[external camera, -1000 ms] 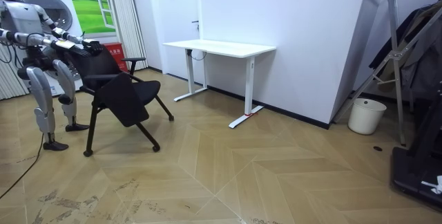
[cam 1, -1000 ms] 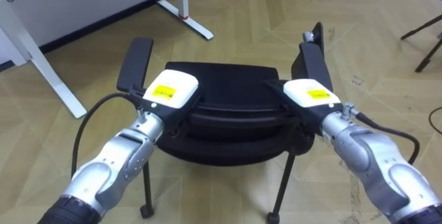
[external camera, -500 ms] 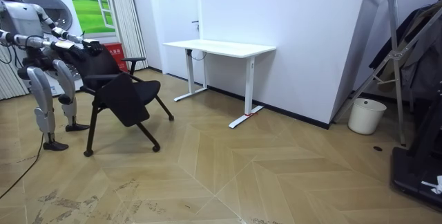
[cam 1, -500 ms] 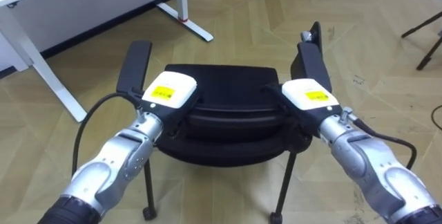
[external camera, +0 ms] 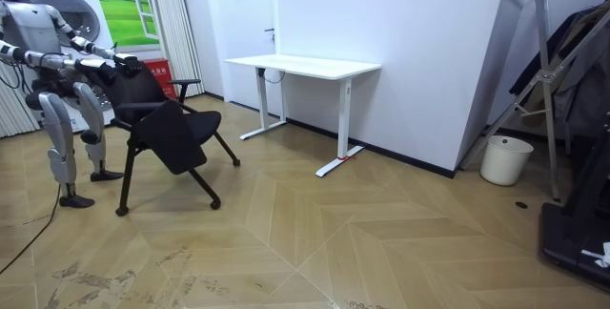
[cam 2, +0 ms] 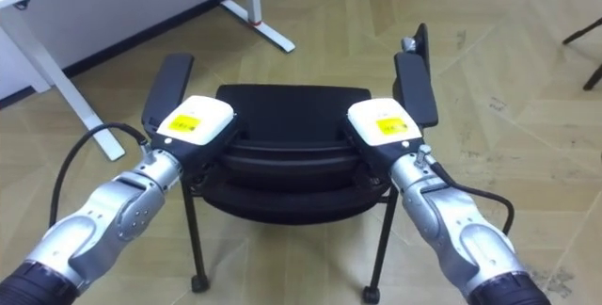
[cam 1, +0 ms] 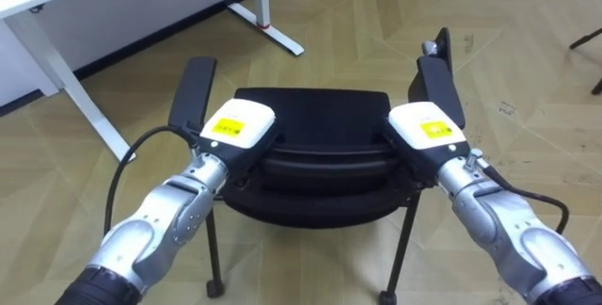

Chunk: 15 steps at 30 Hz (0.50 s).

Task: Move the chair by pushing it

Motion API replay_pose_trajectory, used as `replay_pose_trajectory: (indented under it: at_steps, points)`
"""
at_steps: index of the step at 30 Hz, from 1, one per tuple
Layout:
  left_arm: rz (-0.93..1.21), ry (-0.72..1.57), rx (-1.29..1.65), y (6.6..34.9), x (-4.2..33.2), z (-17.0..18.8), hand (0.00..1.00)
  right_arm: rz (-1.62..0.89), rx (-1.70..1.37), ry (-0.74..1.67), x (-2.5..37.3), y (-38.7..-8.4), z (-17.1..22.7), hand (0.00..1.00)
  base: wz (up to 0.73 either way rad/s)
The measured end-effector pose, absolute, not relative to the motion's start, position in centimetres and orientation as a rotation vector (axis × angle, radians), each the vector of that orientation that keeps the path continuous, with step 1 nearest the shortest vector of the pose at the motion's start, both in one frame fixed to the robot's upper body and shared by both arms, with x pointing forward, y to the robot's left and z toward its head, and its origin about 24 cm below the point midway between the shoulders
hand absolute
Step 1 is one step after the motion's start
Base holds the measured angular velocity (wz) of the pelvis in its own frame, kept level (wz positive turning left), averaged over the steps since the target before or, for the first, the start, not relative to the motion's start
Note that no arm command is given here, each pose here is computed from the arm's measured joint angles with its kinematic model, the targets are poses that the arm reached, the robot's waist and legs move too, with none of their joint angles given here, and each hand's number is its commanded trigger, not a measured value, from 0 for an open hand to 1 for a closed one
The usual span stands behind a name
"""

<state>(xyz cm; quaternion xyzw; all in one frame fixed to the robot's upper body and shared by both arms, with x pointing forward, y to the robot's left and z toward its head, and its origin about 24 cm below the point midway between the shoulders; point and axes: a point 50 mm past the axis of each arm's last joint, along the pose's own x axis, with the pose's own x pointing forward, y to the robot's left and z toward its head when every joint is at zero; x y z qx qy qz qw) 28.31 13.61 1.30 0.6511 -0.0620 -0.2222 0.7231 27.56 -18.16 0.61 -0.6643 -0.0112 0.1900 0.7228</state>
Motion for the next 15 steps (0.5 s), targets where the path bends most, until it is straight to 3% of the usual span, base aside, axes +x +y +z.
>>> replay_pose_trajectory:
  at_steps: [15]
  points:
    - [-0.487,-0.138,1.441,13.69,28.40,1.41,1.00,0.415,-1.462,-0.039,27.61,-18.12,0.66,1.00,0.00]
